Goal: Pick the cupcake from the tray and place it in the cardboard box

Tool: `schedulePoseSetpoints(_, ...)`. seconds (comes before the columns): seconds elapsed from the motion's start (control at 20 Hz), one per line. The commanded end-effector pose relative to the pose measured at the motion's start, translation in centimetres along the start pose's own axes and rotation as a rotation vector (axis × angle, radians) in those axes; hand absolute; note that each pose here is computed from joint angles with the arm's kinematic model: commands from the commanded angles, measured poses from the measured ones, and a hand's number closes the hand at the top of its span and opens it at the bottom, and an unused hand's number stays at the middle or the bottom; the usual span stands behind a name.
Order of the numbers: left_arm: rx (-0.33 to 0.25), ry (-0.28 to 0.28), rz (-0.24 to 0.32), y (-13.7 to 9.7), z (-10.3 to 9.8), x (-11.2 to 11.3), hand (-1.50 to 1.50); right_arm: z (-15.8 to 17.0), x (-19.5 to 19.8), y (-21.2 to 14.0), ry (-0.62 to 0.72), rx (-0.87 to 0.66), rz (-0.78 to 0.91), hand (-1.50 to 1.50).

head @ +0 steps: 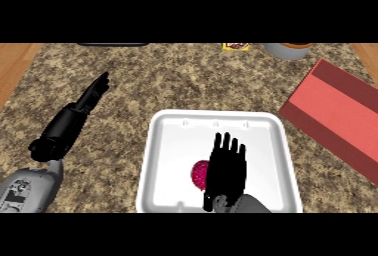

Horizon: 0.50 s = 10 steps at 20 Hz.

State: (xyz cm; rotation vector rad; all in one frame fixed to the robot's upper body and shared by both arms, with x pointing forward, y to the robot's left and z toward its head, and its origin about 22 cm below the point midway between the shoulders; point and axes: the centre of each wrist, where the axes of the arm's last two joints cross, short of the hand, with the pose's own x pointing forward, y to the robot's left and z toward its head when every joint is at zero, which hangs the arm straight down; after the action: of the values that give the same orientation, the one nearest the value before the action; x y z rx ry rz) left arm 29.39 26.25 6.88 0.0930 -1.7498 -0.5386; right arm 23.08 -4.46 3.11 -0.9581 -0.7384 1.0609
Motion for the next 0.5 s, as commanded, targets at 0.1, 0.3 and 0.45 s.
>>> schedulePoseSetpoints(0.1, -0.007, 0.000, 0.001, 0.4, 0.0, 0.6, 0.00, 0.7, 1.8, 1.2, 0.170, 0.025, 0.030, 1.50)
schedulePoseSetpoints(0.3, 0.001, -0.010, 0.000, 0.4, -0.6, 0.0, 0.00, 1.1, 2.6, 1.1, 0.061, -0.060, 0.067, 1.50)
schedulePoseSetpoints(0.45, -0.002, 0.005, 0.007, 0.3, -0.6, 0.3, 0.00, 0.0, 2.6, 1.5, 0.048, -0.126, 0.090, 1.50)
